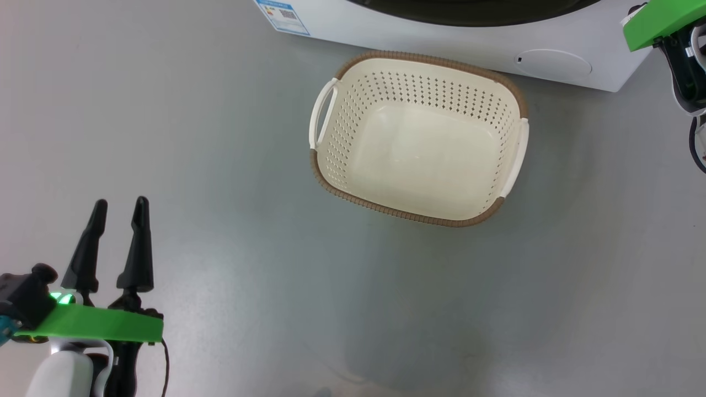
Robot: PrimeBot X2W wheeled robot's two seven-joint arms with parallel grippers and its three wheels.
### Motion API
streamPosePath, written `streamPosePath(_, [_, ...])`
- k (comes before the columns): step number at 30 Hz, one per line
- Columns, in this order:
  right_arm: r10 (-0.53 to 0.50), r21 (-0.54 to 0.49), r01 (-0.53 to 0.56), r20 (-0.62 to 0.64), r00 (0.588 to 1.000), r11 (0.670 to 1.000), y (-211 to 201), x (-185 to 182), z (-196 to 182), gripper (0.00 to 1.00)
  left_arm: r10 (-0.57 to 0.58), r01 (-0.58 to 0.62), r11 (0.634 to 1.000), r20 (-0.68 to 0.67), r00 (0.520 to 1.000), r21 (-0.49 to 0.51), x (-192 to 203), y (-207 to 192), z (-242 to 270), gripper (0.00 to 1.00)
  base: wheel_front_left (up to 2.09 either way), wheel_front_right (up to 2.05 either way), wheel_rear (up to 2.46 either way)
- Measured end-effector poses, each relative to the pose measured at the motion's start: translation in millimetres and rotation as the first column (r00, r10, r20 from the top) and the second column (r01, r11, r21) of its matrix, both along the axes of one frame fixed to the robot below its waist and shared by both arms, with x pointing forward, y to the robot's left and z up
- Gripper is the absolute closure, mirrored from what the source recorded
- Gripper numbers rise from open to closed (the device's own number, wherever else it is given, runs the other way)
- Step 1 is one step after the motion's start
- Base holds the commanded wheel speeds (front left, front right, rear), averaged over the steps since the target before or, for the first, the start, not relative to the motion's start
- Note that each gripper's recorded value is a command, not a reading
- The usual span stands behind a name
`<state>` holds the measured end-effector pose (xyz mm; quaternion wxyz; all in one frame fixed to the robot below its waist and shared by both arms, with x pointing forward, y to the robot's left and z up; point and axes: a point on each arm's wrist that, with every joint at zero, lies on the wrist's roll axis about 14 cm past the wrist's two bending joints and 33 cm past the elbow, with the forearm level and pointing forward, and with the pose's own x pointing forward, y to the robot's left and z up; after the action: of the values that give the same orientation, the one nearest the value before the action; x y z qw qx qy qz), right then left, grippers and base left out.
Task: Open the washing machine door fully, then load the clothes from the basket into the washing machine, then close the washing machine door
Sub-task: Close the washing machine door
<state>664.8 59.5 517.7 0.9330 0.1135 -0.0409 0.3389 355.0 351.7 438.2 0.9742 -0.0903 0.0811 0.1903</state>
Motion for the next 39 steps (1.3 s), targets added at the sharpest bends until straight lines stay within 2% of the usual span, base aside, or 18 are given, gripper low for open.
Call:
streamPosePath(6, [-0.007, -0.004, 0.007, 0.004, 1.000, 1.000, -4.7, -1.9, 2.8, 1.00, -0.009, 0.009, 1.000, 0.007, 1.000, -0.004, 2.8, -2.4, 0.8, 0.00, 0.00, 0.00, 0.00])
streamPosePath(7, [-0.008, -0.004, 0.008, 0.004, 1.000, 1.000, -5.7, -3.1, 3.3, 0.93, -0.010, 0.010, 1.000, 0.011, 1.000, -0.004, 3.2, -2.6, 1.7, 0.00, 0.00, 0.00, 0.00])
streamPosePath(9, [-0.013, -0.001, 0.013, 0.007, 1.000, 1.000, -8.6, -5.8, 5.9, 0.46, -0.014, 0.014, 1.000, 0.019, 1.000, -0.006, 4.2, -3.5, 3.8, 0.00, 0.00, 0.00, 0.00])
streamPosePath(10, [-0.015, 0.000, 0.015, 0.008, 1.000, 1.000, -10.3, -7.3, 7.3, 0.00, -0.017, 0.018, 1.000, 0.023, 1.000, -0.007, 5.2, -4.5, 4.5, 0.00, 0.00, 0.00, 0.00])
streamPosePath(20, [-0.015, -0.003, 0.015, 0.011, 1.000, 1.000, -22.9, -33.6, 12.5, 0.00, -0.059, 0.060, 0.998, 0.068, 0.996, -0.020, 16.6, -16.0, 13.5, 0.00, 0.00, 0.00, 0.00])
streamPosePath(26, [-0.012, 0.000, 0.012, 0.022, 1.000, 1.000, -34.3, -68.4, 22.9, 0.00, -0.109, 0.111, 0.994, 0.116, 0.987, -0.017, 24.1, -27.9, 27.2, 0.00, 0.00, 0.00, 0.00])
streamPosePath(39, [-0.122, -0.019, 0.123, 0.042, 0.992, 0.992, -102.4, -143.4, 40.0, 0.00, -0.224, 0.234, 0.972, 0.183, 0.957, -0.030, 25.5, -67.5, 43.1, 0.00, 0.00, 0.00, 0.00])
